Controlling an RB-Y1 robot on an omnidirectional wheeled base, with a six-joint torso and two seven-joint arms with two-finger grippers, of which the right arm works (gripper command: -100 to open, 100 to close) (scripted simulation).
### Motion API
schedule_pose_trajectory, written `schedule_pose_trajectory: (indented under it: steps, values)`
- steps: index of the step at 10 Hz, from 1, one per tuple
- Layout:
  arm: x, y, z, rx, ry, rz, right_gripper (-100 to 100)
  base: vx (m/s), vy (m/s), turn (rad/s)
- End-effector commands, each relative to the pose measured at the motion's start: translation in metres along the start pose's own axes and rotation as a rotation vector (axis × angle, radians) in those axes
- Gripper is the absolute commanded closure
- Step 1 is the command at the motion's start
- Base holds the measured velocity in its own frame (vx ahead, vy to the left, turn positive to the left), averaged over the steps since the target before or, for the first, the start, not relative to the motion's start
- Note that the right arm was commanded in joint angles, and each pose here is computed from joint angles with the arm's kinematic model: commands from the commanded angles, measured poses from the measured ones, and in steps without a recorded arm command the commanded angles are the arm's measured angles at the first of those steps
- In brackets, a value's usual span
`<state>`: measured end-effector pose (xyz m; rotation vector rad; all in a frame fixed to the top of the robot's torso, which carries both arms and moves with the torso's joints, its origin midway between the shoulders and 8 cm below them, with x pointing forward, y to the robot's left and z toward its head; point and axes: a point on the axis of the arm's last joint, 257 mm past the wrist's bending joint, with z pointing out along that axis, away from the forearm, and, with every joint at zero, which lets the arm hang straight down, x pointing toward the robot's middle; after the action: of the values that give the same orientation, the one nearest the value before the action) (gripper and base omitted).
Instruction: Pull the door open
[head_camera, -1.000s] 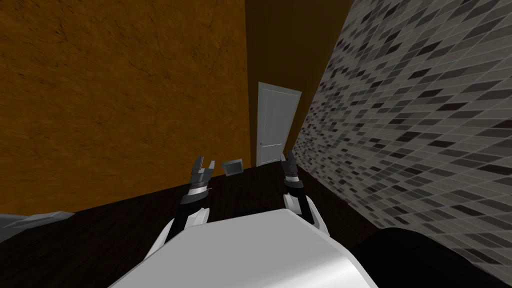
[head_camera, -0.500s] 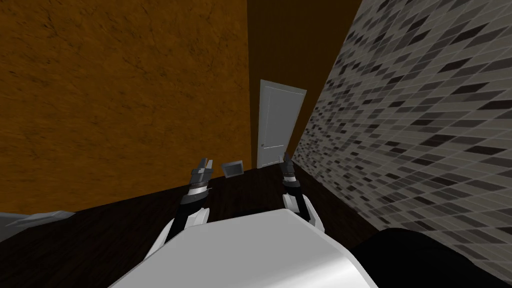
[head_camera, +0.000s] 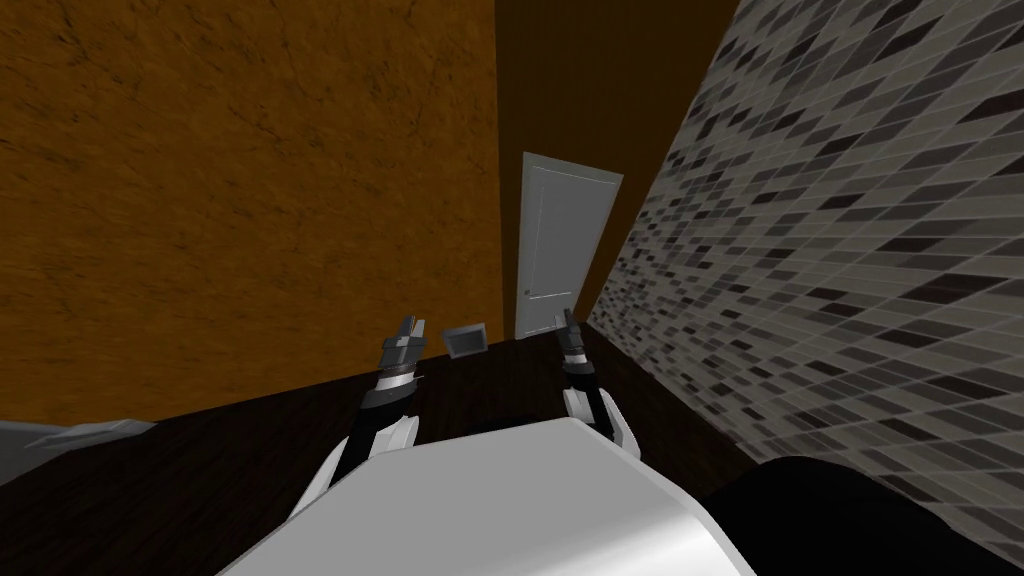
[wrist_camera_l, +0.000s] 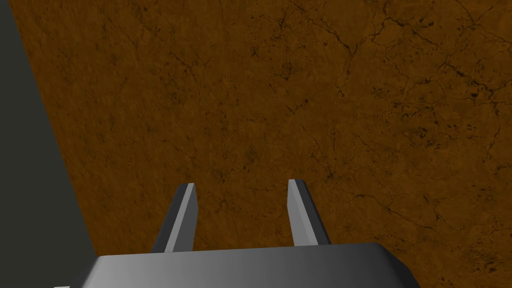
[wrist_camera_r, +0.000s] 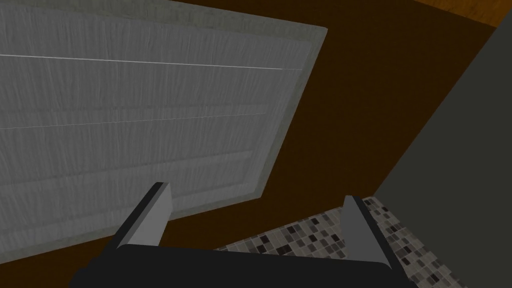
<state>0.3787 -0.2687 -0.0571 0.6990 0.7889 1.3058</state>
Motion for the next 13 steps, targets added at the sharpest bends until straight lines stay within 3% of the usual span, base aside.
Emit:
schedule_pose_trajectory:
  steps: [1, 13]
  values:
    - [0.000, -0.011, -0.0026, 0.018, 0.005, 0.006, -100, 0.093, -0.023, 0.049]
    - [-0.002, -0.112, -0.0333, 0.181, 0.028, 0.052, -100, 0.096, -0.037, 0.052]
